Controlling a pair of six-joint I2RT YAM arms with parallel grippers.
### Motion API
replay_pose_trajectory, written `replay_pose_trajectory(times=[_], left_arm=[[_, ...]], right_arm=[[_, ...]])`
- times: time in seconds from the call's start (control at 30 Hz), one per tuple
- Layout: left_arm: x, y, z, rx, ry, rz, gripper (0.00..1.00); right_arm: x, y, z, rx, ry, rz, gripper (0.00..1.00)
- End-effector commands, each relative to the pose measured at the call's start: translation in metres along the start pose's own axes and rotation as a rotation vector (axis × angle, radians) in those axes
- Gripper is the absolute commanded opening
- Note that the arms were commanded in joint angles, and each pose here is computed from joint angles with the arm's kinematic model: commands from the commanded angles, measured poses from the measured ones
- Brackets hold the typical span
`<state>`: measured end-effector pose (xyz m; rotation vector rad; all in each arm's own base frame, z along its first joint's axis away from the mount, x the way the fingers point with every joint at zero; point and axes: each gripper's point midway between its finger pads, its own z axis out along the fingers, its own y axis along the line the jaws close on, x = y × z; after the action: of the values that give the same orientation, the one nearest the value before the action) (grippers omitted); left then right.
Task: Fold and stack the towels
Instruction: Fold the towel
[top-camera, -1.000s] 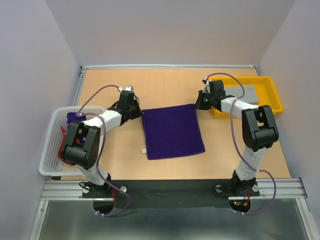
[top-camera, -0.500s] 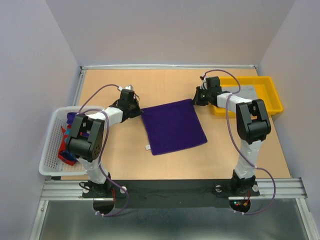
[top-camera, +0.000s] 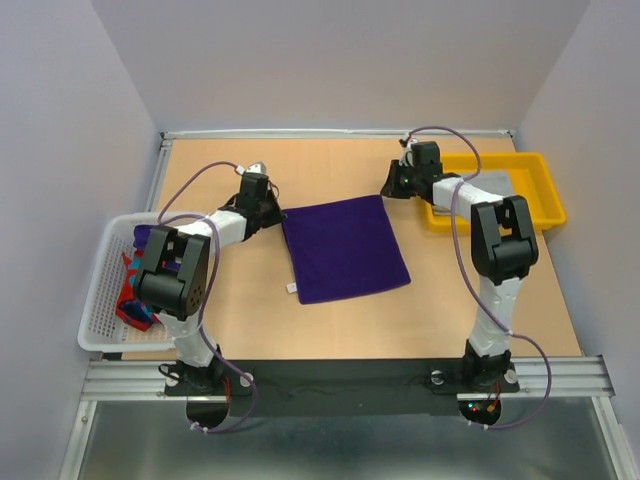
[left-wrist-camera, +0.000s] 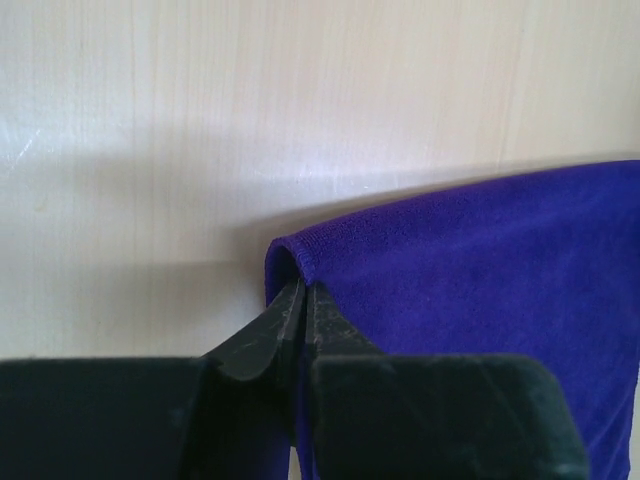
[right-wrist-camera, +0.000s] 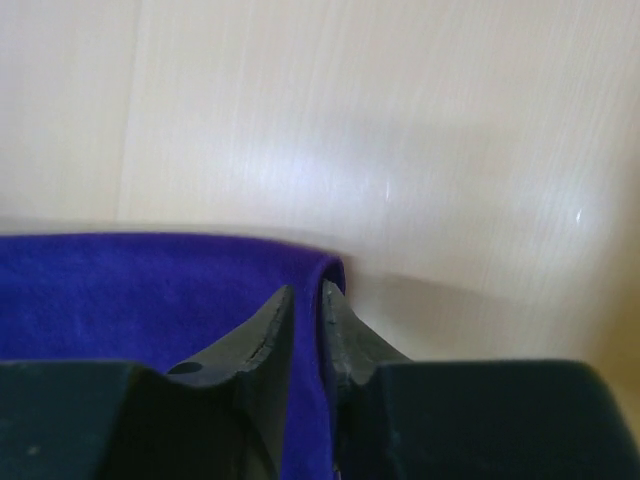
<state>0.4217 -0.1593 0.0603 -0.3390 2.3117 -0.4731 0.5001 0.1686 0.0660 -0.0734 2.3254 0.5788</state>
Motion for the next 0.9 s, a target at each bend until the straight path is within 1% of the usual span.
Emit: replay_pose_trajectory(times=[0.0,0.07,0.1,0.13,0.17,0.2,0.27,0.3,0.33,0.4,0.43,0.53,0.57,0.6,0.63,0.67,0.7,0.77,0.87], left_arm=[[-0.028,-0.007,0.007,0.005,-0.072,0.012,0.25],[-0.032,-0.007,0.005,-0.002,-0.086,0.011,0.36],[-0.037,-0.004,0.004,-0.023,-0.107,0.015,0.44],[-0.043,-0.005,0.001,-0.027,-0.122,0.021,0.49],[-0.046,-0.005,-0.002,-0.039,-0.128,0.026,0.64],[-0.049,-0.003,-0.005,-0.050,-0.137,0.031,0.71],[-0.060,0.000,-0.015,-0.091,-0.171,0.039,0.77],[-0.057,0.005,-0.020,-0.118,-0.156,0.045,0.77],[-0.064,0.002,-0.030,-0.127,-0.181,0.050,0.78],[-0.055,0.001,-0.042,-0.155,-0.170,0.077,0.78],[-0.053,-0.017,-0.053,-0.123,-0.186,0.099,0.78],[-0.019,-0.028,-0.065,-0.113,-0.114,0.122,0.76],[-0.003,-0.047,-0.072,-0.072,-0.095,0.150,0.75],[0.018,-0.054,-0.077,-0.058,-0.060,0.164,0.73],[0.029,-0.060,-0.079,-0.038,-0.040,0.169,0.72],[0.036,-0.058,-0.079,-0.033,-0.020,0.158,0.72],[0.056,-0.063,-0.081,-0.005,0.023,0.173,0.70],[0.081,-0.067,-0.082,0.015,0.071,0.190,0.65],[0.108,-0.065,-0.078,0.021,0.131,0.217,0.63]], right_arm=[[-0.041,-0.002,0.007,0.007,-0.110,-0.079,0.25],[-0.042,-0.005,0.010,0.014,-0.112,-0.097,0.27],[-0.047,-0.005,0.009,0.016,-0.123,-0.109,0.32],[-0.047,-0.006,0.009,0.019,-0.121,-0.136,0.33],[-0.048,-0.004,0.005,0.014,-0.125,-0.151,0.35],[-0.050,-0.001,0.001,0.002,-0.129,-0.169,0.36],[-0.047,0.003,-0.007,-0.015,-0.128,-0.208,0.38],[-0.052,0.010,-0.018,-0.028,-0.143,-0.223,0.40],[-0.039,0.008,-0.021,-0.030,-0.121,-0.218,0.41],[-0.029,0.014,-0.030,-0.037,-0.110,-0.218,0.42],[-0.021,0.014,-0.039,-0.022,-0.106,-0.211,0.43],[0.001,0.018,-0.049,0.004,-0.072,-0.166,0.43],[0.018,0.016,-0.055,0.018,-0.038,-0.146,0.42],[0.036,0.015,-0.063,0.038,-0.002,-0.111,0.41],[0.045,0.014,-0.067,0.043,0.015,-0.095,0.41],[0.040,0.020,-0.071,0.032,-0.001,-0.095,0.41],[0.063,0.017,-0.075,0.047,0.054,-0.080,0.40],[0.093,0.018,-0.086,0.055,0.118,-0.062,0.37],[0.124,0.016,-0.099,0.077,0.196,-0.017,0.35]])
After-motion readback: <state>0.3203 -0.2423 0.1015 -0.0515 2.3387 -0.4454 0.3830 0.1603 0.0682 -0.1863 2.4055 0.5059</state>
